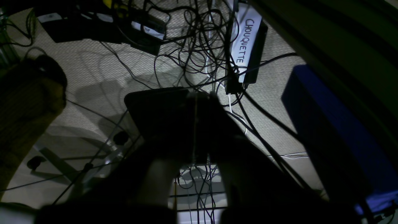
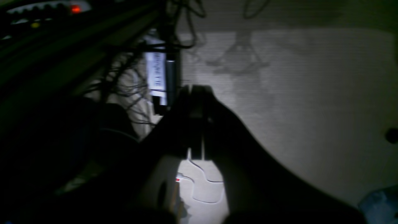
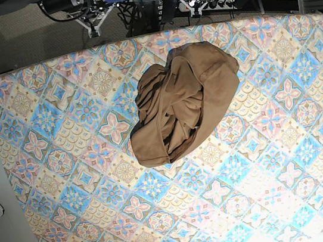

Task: Layout the t-shirt on the table in an organized manner, then fold the t-shirt properly

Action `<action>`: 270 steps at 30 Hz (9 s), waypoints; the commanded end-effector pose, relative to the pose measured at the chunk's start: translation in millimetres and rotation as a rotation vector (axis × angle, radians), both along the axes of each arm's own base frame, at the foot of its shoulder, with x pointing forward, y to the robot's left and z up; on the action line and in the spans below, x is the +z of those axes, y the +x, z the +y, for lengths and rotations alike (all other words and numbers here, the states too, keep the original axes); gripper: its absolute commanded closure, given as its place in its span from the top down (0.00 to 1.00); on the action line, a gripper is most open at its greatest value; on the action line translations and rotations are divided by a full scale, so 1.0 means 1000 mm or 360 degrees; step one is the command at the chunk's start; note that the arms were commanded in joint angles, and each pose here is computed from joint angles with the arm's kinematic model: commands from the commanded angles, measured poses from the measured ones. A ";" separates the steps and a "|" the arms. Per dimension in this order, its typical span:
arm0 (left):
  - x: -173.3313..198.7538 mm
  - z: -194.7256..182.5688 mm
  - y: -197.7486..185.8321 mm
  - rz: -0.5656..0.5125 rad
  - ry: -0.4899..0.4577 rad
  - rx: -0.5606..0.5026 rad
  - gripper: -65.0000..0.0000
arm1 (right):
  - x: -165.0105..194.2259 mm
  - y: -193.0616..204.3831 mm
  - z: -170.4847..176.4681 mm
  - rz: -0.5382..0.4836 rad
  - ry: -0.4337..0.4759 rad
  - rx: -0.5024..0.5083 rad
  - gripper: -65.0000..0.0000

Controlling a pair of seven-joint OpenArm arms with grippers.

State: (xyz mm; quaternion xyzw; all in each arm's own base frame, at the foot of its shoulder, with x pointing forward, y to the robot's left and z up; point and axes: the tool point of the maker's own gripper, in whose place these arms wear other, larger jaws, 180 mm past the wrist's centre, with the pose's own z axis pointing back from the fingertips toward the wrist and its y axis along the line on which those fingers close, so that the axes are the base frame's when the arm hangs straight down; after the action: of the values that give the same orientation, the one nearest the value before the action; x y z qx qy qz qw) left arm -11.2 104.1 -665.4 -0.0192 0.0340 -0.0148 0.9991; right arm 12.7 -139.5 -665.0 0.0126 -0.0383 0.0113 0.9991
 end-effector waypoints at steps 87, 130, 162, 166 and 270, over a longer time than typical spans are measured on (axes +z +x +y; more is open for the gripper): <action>0.314 0.011 0.073 -0.2510 -0.0144 0.0101 0.08 | 0.268 -0.011 -0.106 -0.2188 -0.0589 -0.0257 0.04; 0.304 -0.062 0.193 -0.1651 -0.0189 -0.0596 0.51 | 0.276 0.011 -0.110 -0.2115 -0.0570 -0.0240 0.55; 0.402 -0.227 0.229 -0.1948 -0.0652 -0.1223 0.00 | 0.254 0.010 -0.110 -0.1941 -0.0543 -0.0272 0.55; 0.451 -0.267 0.244 -0.2087 -0.0750 -0.1250 0.00 | 0.259 0.051 -0.110 -0.2097 -0.0535 -0.0302 0.55; 0.254 0.147 0.256 -0.0653 0.0725 -0.0827 0.00 | 0.264 0.174 0.077 -0.1869 0.0389 0.0207 0.54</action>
State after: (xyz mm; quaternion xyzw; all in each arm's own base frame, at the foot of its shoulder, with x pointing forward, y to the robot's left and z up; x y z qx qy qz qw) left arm 238.5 246.1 -419.8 0.2020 -0.1519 -0.2647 0.9306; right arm 194.1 -62.6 -400.2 0.1183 -0.5871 0.0746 0.7973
